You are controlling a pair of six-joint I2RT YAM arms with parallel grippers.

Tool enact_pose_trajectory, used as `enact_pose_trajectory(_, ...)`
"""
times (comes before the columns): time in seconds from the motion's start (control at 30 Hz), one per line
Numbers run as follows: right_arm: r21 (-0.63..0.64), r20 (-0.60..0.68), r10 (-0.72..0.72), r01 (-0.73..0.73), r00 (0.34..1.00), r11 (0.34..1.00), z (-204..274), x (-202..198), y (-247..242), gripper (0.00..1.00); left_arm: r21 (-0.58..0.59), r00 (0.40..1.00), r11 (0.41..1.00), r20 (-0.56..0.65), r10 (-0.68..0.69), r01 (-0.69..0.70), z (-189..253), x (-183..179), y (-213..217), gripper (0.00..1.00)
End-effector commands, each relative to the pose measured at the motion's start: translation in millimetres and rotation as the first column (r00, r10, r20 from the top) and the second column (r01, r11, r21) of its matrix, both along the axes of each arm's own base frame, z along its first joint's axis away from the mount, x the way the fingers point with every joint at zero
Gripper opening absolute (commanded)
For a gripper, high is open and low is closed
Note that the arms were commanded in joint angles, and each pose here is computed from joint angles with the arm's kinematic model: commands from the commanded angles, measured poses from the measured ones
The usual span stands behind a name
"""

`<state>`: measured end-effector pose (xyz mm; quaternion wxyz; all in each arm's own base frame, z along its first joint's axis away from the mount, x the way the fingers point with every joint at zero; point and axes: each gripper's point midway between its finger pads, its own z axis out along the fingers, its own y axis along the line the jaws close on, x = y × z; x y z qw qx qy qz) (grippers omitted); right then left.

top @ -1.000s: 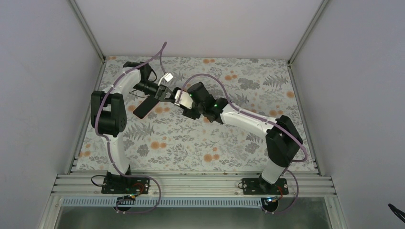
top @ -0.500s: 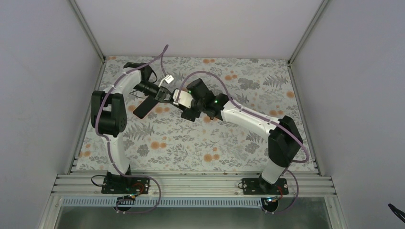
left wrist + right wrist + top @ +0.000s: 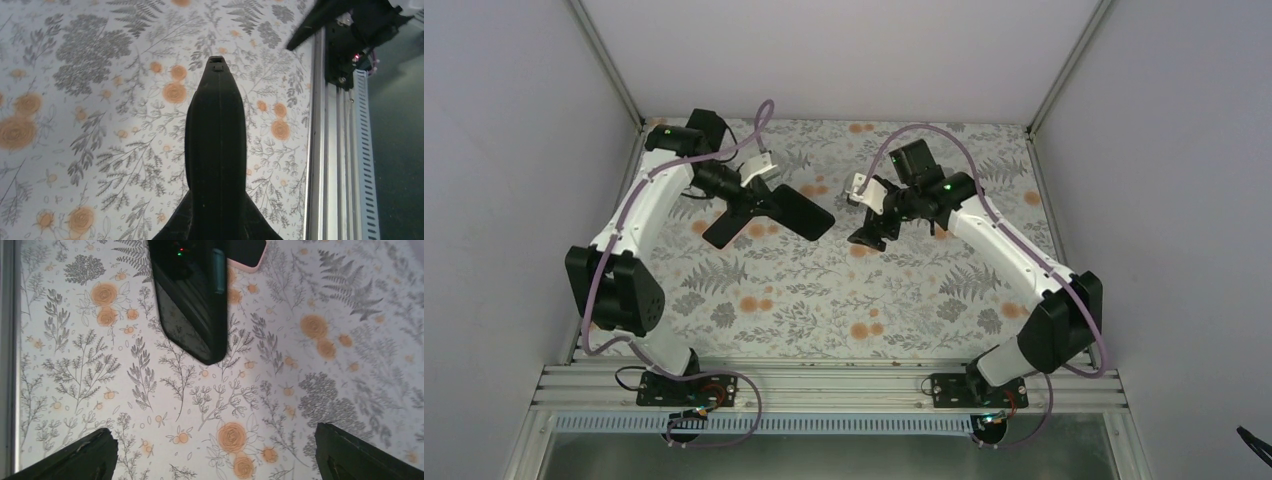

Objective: Take the phone out of the phone case
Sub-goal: Remove the phone case from the phone.

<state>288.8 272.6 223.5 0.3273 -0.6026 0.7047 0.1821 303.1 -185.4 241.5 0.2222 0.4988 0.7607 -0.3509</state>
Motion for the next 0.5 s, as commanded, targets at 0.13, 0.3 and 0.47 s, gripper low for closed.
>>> enact_pose_trajectory(0.13,0.075,-0.099,-0.004,0.011,0.995,0.997,-11,13,-1,0.93,-0.078,0.991,0.990,0.074,-0.111,0.117,16,-30,-15,0.02)
enact_pose_trajectory(0.3,0.105,-0.121,-0.015,0.028,0.993,0.994,-11,21,-1,0.93,-0.099,0.991,0.987,0.073,-0.116,0.123,19,-33,-17,0.02)
enact_pose_trajectory(0.47,0.119,-0.159,0.015,0.004,0.987,0.993,-15,16,3,0.93,-0.110,0.991,0.986,0.070,-0.115,0.122,20,-28,-19,0.02)
